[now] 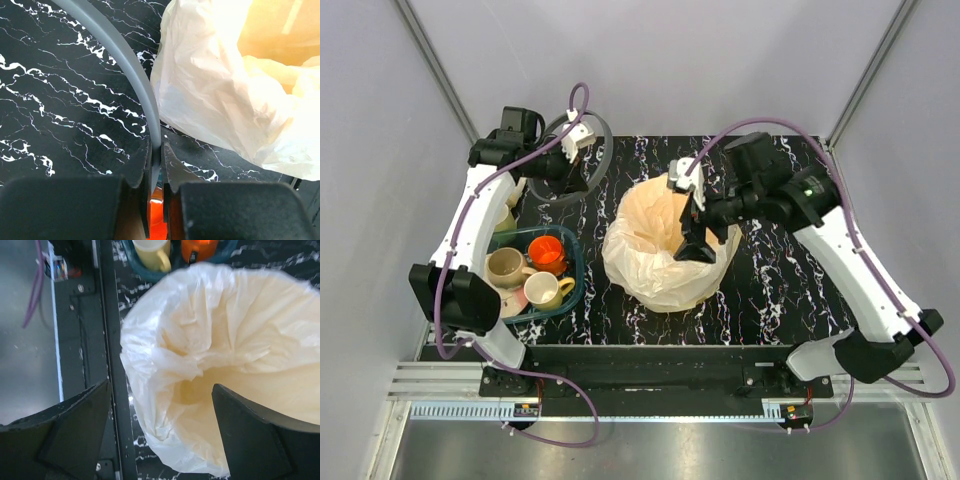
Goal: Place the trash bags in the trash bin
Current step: Move the trash bin to the center of the board, then adjust the trash bag in the trash bin.
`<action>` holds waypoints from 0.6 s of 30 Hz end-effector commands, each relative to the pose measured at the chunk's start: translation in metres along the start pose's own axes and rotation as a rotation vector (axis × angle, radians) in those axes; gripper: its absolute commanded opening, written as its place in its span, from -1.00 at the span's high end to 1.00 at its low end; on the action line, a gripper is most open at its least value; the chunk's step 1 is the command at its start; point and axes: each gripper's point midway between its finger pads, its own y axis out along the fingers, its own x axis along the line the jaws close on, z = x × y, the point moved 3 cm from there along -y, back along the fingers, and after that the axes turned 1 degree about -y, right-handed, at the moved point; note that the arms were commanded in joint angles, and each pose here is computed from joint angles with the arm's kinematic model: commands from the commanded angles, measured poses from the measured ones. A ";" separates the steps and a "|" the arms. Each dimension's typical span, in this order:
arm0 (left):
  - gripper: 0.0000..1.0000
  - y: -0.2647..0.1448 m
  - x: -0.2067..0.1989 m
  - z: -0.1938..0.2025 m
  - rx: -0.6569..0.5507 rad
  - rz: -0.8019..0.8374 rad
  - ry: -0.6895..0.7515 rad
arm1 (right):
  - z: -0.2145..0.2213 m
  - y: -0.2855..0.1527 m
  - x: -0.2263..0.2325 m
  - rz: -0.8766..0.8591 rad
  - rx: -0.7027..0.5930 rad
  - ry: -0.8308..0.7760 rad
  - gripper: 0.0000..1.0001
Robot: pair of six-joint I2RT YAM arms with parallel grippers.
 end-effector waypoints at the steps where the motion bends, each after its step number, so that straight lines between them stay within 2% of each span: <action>1: 1.00 -0.020 -0.018 -0.019 -0.082 0.010 0.048 | -0.043 -0.019 0.007 -0.012 -0.171 0.056 -0.81; 4: 1.00 -0.026 -0.023 -0.023 -0.098 0.011 0.051 | -0.036 0.005 -0.020 0.027 -0.120 0.181 -0.71; 5: 1.00 -0.028 -0.025 -0.025 -0.105 0.012 0.051 | -0.032 0.012 -0.027 0.038 -0.098 0.221 -0.59; 8: 1.00 -0.032 -0.029 -0.026 -0.112 0.012 0.048 | -0.017 0.041 -0.046 0.022 -0.019 0.259 -0.46; 14: 1.00 -0.035 -0.033 -0.023 -0.108 0.005 0.057 | 0.023 0.081 -0.060 -0.038 0.099 0.280 -0.47; 18: 1.00 -0.032 -0.029 -0.019 -0.096 -0.007 0.061 | 0.052 0.097 -0.051 -0.106 0.151 0.286 -0.64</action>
